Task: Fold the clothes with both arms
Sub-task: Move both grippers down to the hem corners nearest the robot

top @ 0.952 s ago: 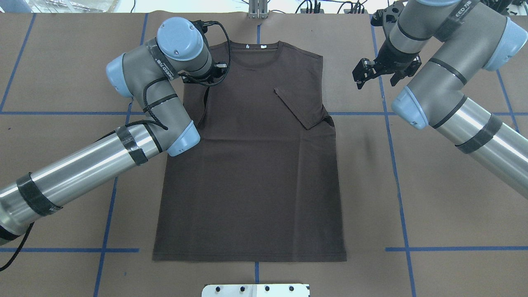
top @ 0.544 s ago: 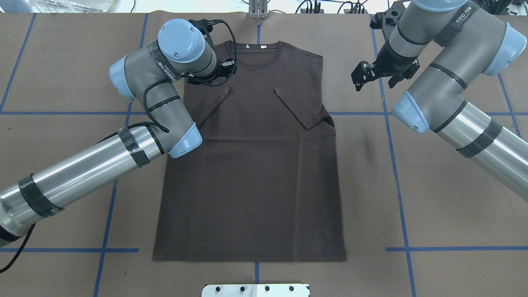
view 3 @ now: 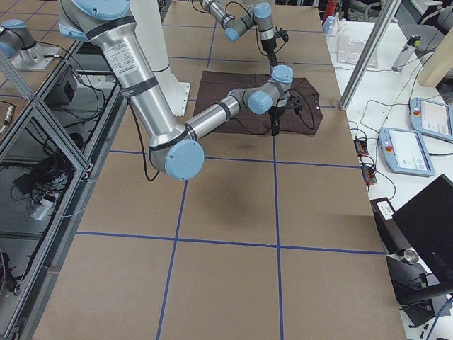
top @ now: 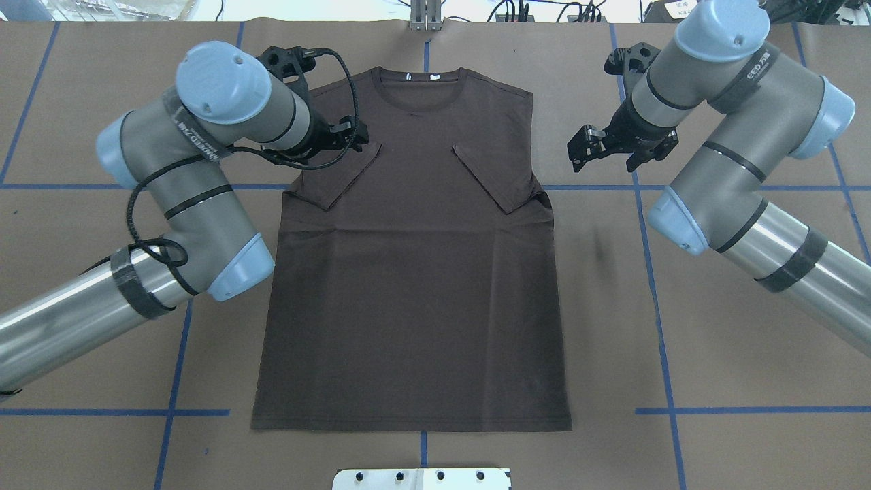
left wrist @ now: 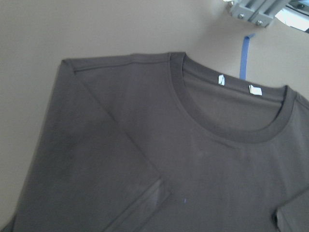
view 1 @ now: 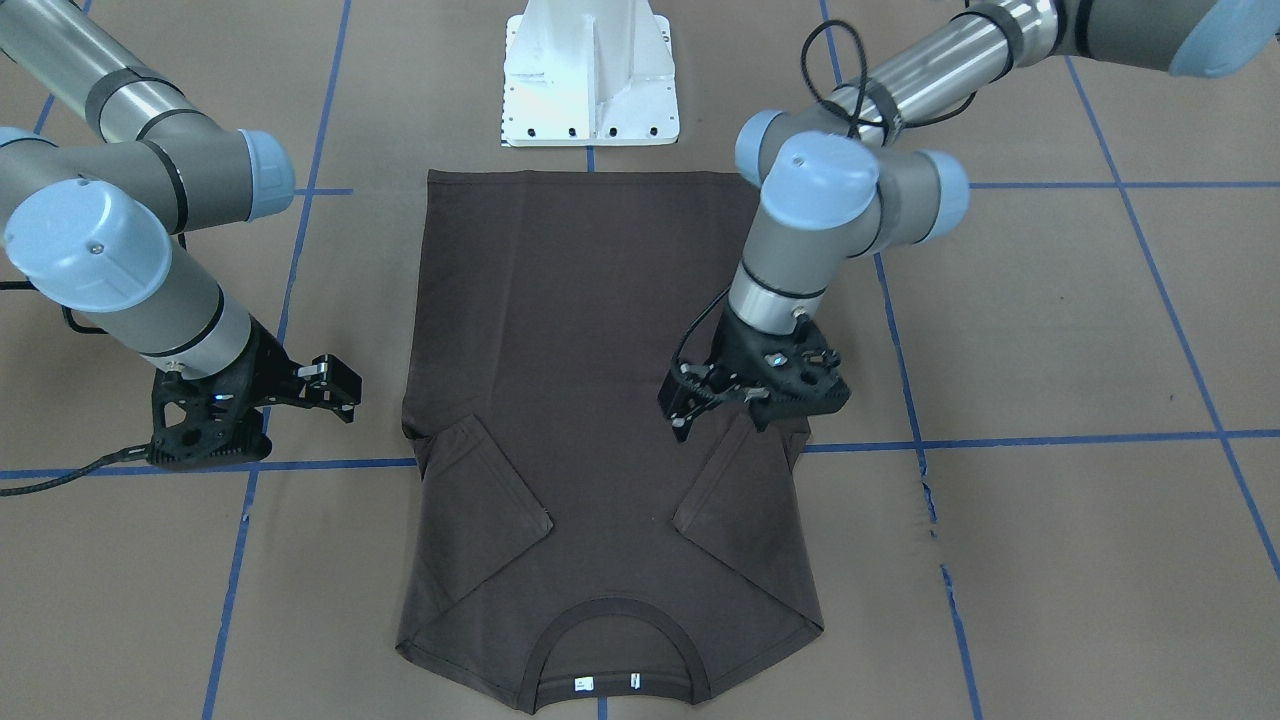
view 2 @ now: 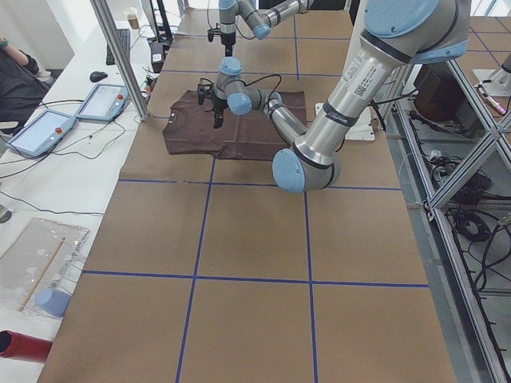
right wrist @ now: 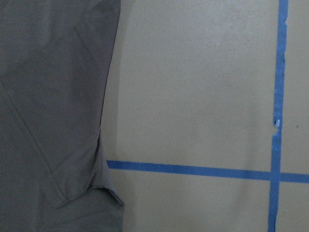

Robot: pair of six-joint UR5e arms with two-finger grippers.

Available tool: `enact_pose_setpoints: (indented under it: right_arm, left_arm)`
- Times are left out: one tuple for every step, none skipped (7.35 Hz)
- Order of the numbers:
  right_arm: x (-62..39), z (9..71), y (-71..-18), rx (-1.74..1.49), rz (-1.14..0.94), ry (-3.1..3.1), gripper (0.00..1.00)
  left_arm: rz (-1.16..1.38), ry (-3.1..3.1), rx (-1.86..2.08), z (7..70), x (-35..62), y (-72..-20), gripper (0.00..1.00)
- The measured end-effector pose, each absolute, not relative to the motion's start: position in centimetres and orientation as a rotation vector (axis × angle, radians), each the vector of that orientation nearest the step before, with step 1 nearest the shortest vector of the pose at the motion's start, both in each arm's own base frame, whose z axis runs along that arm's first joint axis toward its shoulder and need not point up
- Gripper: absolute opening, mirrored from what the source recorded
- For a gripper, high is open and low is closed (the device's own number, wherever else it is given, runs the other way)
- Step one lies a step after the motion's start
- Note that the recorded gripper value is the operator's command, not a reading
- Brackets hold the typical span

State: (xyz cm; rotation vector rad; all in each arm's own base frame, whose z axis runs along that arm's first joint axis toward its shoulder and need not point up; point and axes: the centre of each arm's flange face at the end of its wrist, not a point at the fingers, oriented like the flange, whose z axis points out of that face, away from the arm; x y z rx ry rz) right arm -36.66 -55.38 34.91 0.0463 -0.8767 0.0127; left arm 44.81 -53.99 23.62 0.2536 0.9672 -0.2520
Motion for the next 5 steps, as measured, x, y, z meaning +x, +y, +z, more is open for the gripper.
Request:
enact_pose_setpoints:
  right_arm:
    - [-38.0,35.0,-50.7,0.029,0.059,-0.901,1.0]
    - [-39.8,34.6,-45.0,0.016,0.108,-0.909,1.0]
    - [-42.0,34.0,-38.9,0.005,0.157,-0.908,1.0]
    - [-43.9,33.7,-33.5,-0.001,0.189,-0.903,1.0]
    - [-45.5,33.9,-28.6,-0.004,0.206,-0.892,1.0]
  left_arm:
    - [-0.203,0.948,0.268,24.2,42.6,-52.0,1.0]
    - [-0.177,0.942,0.278,24.8,40.9,-50.4,1.0]
    - [-0.166,0.94,0.281,25.2,39.8,-49.4,1.0]
    - [-0.162,0.938,0.282,25.5,39.4,-49.0,1.0]
    - [-0.161,0.937,0.281,25.6,39.2,-48.8,1.0]
